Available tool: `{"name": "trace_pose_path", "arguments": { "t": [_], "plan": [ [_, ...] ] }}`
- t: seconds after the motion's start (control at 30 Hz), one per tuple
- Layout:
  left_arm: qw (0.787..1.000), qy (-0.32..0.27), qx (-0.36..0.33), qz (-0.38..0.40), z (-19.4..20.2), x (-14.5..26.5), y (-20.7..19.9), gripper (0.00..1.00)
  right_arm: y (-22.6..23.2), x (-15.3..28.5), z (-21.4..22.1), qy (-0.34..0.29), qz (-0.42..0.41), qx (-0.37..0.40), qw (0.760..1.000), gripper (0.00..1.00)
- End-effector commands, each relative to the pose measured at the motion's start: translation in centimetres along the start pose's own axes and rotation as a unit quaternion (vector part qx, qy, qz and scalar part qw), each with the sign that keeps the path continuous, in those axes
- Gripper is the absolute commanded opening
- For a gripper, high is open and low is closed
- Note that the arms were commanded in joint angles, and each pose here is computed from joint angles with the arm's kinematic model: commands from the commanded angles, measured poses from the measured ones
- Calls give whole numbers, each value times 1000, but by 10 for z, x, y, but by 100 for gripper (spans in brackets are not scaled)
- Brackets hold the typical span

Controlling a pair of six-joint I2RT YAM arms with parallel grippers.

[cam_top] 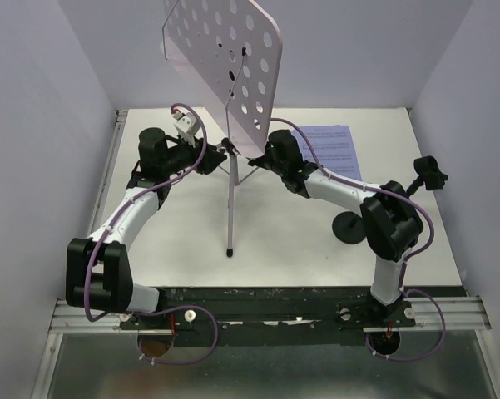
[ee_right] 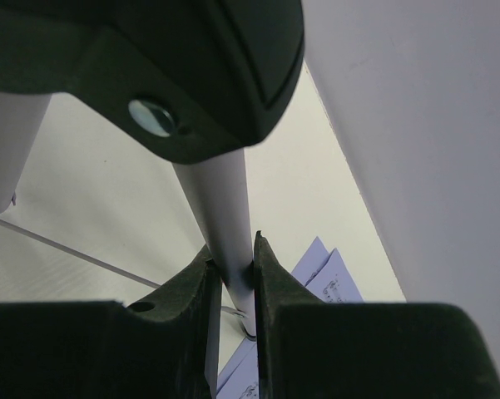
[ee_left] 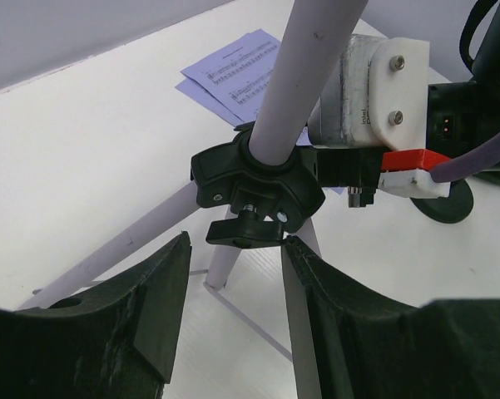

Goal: Pack up the instrument practice props

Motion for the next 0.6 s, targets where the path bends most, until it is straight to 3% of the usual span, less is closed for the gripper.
{"name": "trace_pose_path", "arguments": {
  "t": [0.0, 0.17, 0.57],
  "plan": [
    [1000, -20, 1, -19, -17, -5, 9, 56, 96, 19, 92, 157, -152, -28, 976, 0],
    [996, -23, 23, -84, -21, 1, 32, 55, 96, 19, 91, 155, -151, -29, 976, 0],
    [989, -40, 92, -113, -30, -4, 50, 55, 98, 20, 93, 159, -155, -34, 975, 0]
  ]
}}
Point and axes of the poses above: each gripper's point midway between its finger pads, its own x axis back along the fingers, its own y axis along the line the jaws close on, z = x × y, the point moved 1 cm from there along x, back along the fingers, and after that the axes turned 11 degrees about -x, right-handed, at the moved point
